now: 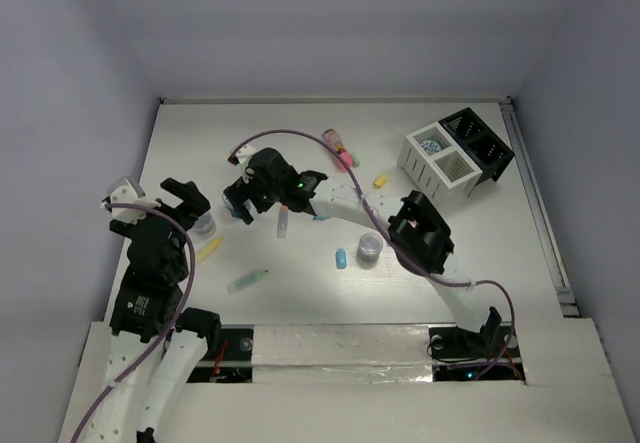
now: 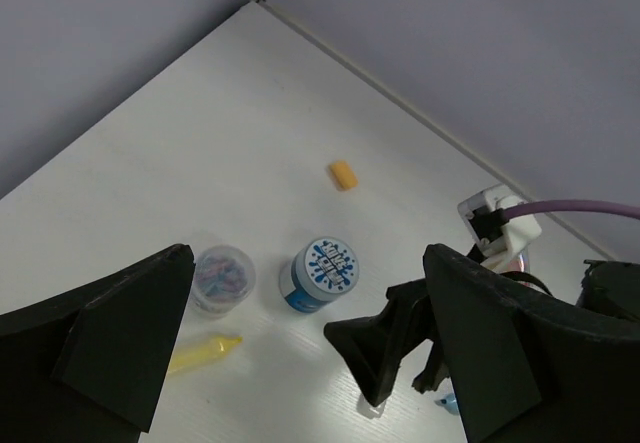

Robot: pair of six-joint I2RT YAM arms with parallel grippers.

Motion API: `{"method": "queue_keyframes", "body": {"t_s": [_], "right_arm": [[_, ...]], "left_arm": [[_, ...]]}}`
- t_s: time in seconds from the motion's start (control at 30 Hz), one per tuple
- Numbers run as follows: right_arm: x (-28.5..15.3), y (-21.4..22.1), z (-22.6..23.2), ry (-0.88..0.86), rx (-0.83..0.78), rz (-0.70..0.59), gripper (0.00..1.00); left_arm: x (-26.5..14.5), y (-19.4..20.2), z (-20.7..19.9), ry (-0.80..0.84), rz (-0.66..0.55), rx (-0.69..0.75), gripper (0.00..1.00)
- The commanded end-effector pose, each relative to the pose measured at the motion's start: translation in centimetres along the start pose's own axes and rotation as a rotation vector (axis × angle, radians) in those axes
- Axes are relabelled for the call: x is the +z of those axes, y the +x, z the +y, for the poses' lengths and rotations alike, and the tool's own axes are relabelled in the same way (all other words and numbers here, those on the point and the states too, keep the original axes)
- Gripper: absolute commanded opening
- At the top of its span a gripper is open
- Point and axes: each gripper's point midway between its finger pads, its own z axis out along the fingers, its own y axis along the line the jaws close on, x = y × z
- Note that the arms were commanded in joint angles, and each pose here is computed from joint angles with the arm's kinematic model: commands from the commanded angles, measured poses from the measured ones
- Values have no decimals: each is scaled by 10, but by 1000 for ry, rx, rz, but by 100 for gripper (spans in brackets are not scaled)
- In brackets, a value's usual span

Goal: Sort the stationery into containers
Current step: Pick up the stationery from the center of the board.

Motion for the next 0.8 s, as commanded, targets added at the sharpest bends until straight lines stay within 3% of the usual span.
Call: {"method": "queue_keyframes", "body": {"t_s": [0.0,0.27,0.4,0.5,0.6,0.63,0.73,0.77], "right_arm": [[9,-19,8,-10,-42,-29,100],[53,-11,-2,32,-37,-22,100],[63,-20,-3,36,-17,-88,99],[64,-32,-7,64,11,-147,93],[65,-40,-10,88,41,-183,85],[63,-43,-11,93,45,-193,68],[55,-55,-12,110,66,-231,46],[53,-55,-16,127,71,-243,45]], "left_arm": [[-8,-31,17,-112,-101,-97,99],[-8,-32,21,-136,-109,-114,99],[-8,-31,19,-125,-104,-106,99],[-7,-29,16,-109,-97,-103,99],[-6,-27,13,-90,-85,-90,99],[-6,-28,11,-81,-85,-89,99],[-6,-25,4,-41,-68,-75,99],[-6,-24,1,-25,-60,-63,99]]}}
